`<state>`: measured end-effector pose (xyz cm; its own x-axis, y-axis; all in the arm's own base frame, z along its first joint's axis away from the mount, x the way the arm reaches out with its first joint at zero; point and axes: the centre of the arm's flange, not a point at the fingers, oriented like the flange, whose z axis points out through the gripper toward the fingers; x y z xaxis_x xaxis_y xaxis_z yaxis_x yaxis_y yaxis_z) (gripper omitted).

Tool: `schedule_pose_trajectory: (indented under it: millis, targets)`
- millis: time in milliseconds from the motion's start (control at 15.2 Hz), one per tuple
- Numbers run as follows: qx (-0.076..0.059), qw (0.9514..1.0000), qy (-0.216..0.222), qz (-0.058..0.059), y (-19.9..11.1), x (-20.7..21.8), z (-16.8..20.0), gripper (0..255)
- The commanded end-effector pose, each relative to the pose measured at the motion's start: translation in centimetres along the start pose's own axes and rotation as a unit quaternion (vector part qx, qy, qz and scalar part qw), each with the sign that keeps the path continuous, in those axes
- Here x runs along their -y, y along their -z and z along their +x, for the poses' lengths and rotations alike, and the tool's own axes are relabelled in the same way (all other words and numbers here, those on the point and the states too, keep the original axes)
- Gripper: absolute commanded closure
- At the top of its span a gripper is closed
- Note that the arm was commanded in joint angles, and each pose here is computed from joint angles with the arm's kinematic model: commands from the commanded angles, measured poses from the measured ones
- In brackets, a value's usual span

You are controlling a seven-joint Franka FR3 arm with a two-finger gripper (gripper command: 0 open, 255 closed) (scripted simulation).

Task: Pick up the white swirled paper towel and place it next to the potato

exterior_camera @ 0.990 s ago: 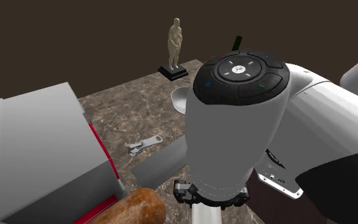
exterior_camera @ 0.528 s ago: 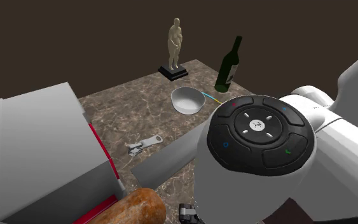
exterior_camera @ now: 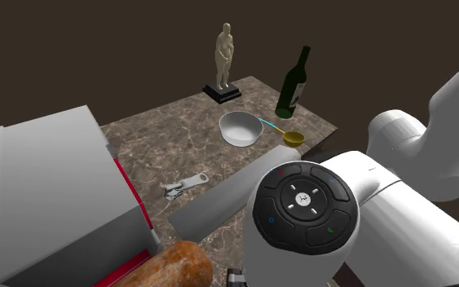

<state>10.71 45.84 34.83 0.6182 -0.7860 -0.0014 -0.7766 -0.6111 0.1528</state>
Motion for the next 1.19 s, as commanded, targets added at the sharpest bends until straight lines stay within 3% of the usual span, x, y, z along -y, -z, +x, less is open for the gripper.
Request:
schedule_pose_trajectory:
  millis: [0,858,1122]
  targets:
    - [0.0,1.0,0.0,0.0,-1.1,0.1,0.0,255]
    - [0.0,1.0,0.0,0.0,-7.8,1.2,0.0,255]
    - [0.0,1.0,0.0,0.0,-8.3,1.2,0.0,255]
